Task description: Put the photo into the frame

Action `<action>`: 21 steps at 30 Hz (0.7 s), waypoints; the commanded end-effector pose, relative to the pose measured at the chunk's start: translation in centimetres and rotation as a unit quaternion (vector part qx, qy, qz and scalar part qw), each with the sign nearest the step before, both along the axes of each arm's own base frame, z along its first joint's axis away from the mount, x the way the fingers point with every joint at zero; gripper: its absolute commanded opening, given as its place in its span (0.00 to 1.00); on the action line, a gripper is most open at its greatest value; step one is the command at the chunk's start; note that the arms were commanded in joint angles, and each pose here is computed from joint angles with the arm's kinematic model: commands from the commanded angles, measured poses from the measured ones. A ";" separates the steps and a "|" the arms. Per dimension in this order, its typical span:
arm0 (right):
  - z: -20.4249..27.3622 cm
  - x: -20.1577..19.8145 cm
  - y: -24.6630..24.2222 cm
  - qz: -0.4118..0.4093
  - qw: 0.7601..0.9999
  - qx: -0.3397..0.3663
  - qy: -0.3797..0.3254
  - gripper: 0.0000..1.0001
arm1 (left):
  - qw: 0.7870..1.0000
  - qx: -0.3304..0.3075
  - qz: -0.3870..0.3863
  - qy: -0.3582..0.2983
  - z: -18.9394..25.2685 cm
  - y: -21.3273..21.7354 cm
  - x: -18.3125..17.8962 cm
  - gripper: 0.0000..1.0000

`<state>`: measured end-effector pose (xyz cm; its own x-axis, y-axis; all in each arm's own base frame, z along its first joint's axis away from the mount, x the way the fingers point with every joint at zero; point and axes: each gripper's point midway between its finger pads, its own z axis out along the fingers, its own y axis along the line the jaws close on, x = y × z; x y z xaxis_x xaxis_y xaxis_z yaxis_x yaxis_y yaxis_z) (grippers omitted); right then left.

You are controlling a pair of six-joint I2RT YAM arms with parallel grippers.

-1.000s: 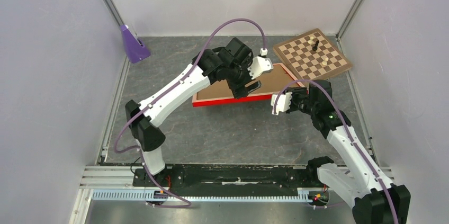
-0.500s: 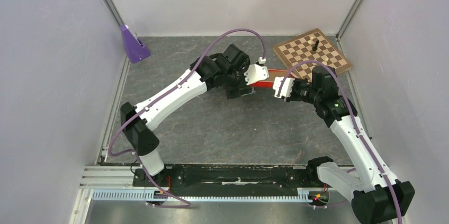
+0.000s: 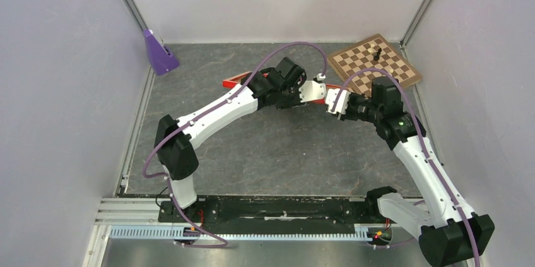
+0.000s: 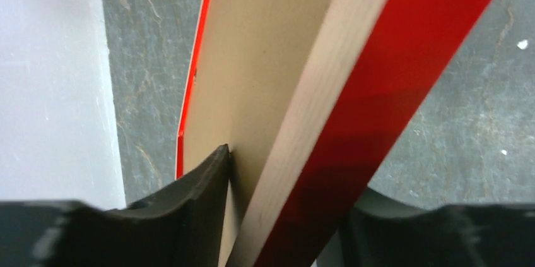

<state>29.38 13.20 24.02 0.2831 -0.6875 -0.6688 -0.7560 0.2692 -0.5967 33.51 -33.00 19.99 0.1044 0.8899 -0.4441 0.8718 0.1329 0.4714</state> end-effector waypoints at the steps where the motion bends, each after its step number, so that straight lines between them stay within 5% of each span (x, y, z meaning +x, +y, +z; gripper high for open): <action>1: 3.2 0.5 0.3 -0.010 0.999 0.031 -0.023 0.00 | 0.999 -0.010 -0.020 -0.046 0.5 -1.2 1.6 0.43; 9: 4.1 1.2 0.4 -0.023 0.999 0.045 -0.017 0.02 | 0.998 -0.012 -0.001 -0.068 1.6 -0.9 2.4 0.03; 11: 4.3 1.5 0.3 -0.032 0.998 0.052 -0.017 0.08 | 0.997 -0.010 0.009 -0.080 2.3 -0.4 2.6 0.02; 21: 8.7 2.7 -0.1 -0.098 0.985 0.139 -0.039 0.85 | 0.995 -0.035 0.057 -0.075 7.2 2.2 1.9 0.02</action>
<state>30.98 13.08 26.51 0.1797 -0.6315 -0.7542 -0.7357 0.4227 -0.5292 34.76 -32.04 20.64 0.1973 0.9258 -0.3224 0.8158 0.0273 0.5777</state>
